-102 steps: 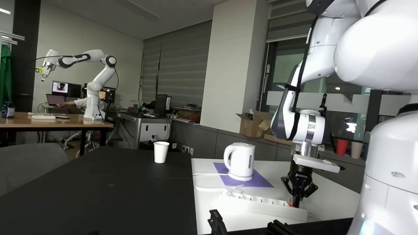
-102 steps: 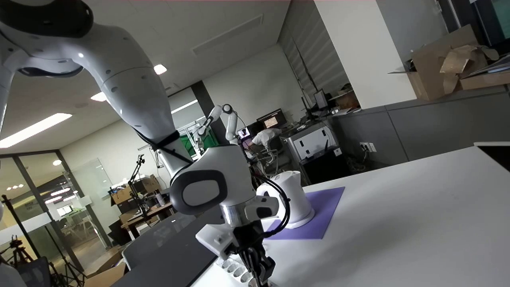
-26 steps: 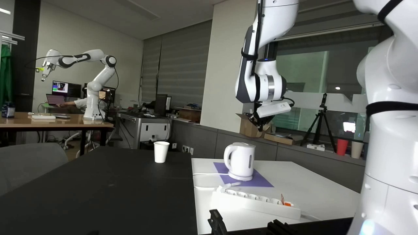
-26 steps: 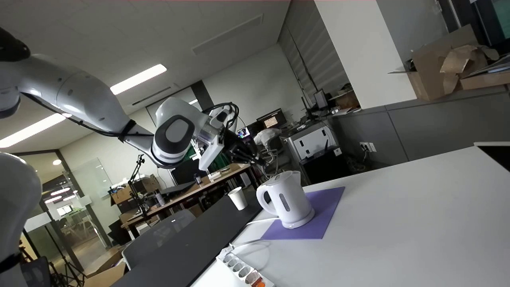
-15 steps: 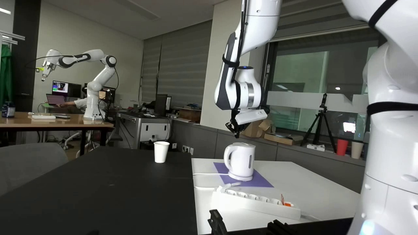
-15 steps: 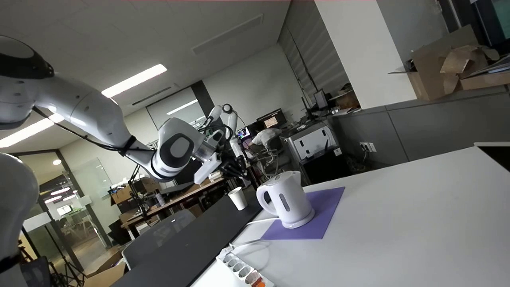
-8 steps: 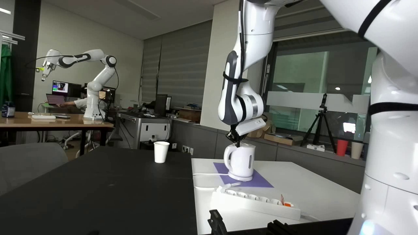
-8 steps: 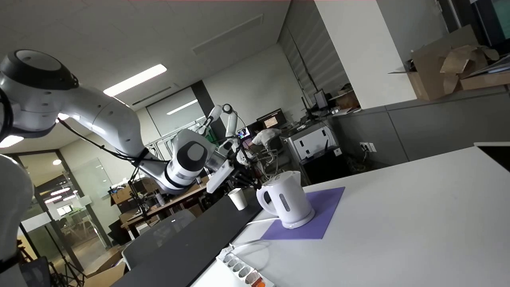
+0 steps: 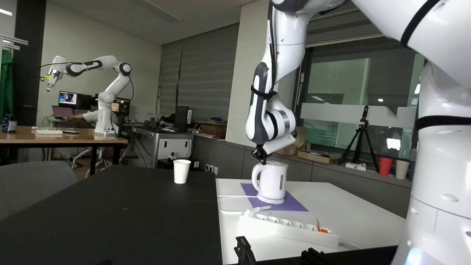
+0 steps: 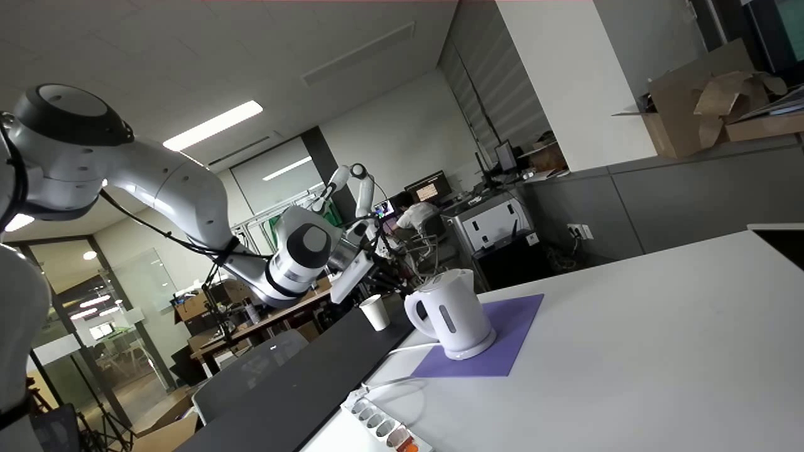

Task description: Push down on the button on the adaptor and flip the switch on the electric kettle.

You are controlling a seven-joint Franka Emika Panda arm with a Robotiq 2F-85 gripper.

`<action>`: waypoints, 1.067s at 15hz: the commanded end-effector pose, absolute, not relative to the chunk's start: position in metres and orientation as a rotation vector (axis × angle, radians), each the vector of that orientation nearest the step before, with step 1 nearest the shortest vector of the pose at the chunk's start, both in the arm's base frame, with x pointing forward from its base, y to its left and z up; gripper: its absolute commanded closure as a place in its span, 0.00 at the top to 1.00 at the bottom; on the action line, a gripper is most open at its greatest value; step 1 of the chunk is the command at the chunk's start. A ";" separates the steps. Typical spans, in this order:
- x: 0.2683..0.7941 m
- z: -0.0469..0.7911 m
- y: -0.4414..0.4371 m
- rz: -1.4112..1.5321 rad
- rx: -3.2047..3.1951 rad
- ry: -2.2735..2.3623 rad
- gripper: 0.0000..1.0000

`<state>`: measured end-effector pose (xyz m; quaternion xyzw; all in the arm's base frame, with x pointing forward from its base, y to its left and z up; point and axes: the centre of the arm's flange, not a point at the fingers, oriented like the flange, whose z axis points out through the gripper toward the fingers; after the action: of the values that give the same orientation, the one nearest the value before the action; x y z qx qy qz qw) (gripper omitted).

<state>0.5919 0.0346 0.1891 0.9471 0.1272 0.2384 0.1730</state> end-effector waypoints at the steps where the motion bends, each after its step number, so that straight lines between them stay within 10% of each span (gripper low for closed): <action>1: 0.602 0.195 0.047 0.710 2.680 0.355 0.00; 16: 0.605 0.184 0.056 0.689 2.680 0.382 0.00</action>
<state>0.5960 0.0550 0.1896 0.9440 0.1431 0.2441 0.1699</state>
